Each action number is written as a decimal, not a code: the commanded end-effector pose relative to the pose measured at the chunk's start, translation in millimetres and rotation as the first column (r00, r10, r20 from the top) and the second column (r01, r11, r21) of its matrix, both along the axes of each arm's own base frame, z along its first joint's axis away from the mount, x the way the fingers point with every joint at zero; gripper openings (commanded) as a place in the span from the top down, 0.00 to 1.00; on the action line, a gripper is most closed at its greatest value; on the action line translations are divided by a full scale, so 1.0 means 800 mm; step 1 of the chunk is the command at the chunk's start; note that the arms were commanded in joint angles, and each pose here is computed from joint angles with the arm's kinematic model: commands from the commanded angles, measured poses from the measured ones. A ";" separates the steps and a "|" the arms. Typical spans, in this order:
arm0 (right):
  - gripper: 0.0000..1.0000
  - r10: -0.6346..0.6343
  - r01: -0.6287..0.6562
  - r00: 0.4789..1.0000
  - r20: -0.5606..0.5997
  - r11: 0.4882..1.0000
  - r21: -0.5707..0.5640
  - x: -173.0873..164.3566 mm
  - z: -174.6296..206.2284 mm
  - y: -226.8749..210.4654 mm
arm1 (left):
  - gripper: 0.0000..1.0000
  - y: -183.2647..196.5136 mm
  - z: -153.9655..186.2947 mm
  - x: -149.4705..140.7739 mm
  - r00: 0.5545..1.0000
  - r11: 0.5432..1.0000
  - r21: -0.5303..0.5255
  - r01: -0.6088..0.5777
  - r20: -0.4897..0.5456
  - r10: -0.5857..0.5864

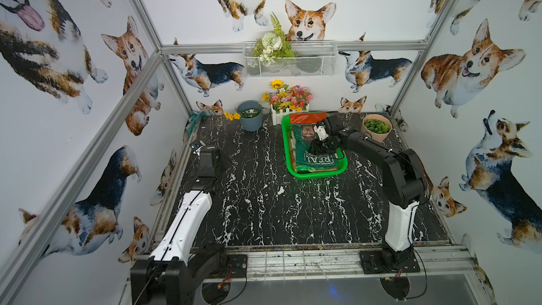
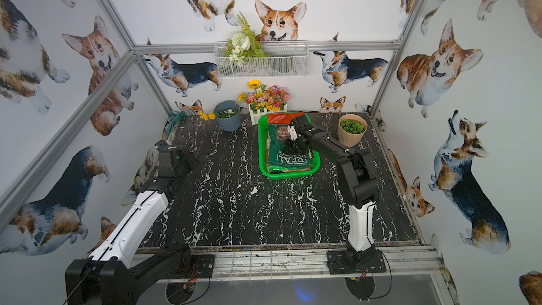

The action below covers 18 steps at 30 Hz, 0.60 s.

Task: Put the potato chips into the basket
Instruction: Place the potato chip in the basket.

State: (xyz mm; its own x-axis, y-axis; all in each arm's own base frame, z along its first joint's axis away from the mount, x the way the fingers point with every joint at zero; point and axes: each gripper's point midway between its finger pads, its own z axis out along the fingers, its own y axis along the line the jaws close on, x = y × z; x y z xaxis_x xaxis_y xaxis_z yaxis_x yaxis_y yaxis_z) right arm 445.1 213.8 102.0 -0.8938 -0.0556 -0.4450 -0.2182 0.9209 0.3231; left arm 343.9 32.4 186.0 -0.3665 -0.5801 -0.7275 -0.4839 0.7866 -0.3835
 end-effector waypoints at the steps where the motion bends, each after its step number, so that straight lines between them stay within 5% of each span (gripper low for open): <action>1: 0.48 -0.014 0.014 1.000 0.015 1.000 -0.005 0.004 0.017 0.000 | 0.44 -0.003 -0.002 0.006 1.000 1.000 -0.014 0.011 0.015 -0.010; 7: 0.47 0.036 -0.041 0.994 0.102 0.998 0.045 0.025 0.083 0.045 | 0.44 -0.005 -0.006 0.008 1.000 1.000 -0.025 0.012 0.014 -0.012; 14: 0.47 0.082 -0.076 0.996 -0.044 0.991 0.114 -0.005 0.003 0.079 | 0.44 -0.003 0.007 0.013 1.000 1.000 0.006 0.023 0.019 -0.024; 18: 0.47 0.095 -0.089 0.995 -0.041 0.988 0.124 -0.002 0.007 0.082 | 0.44 -0.004 0.010 0.013 0.999 0.999 0.012 0.034 0.017 -0.034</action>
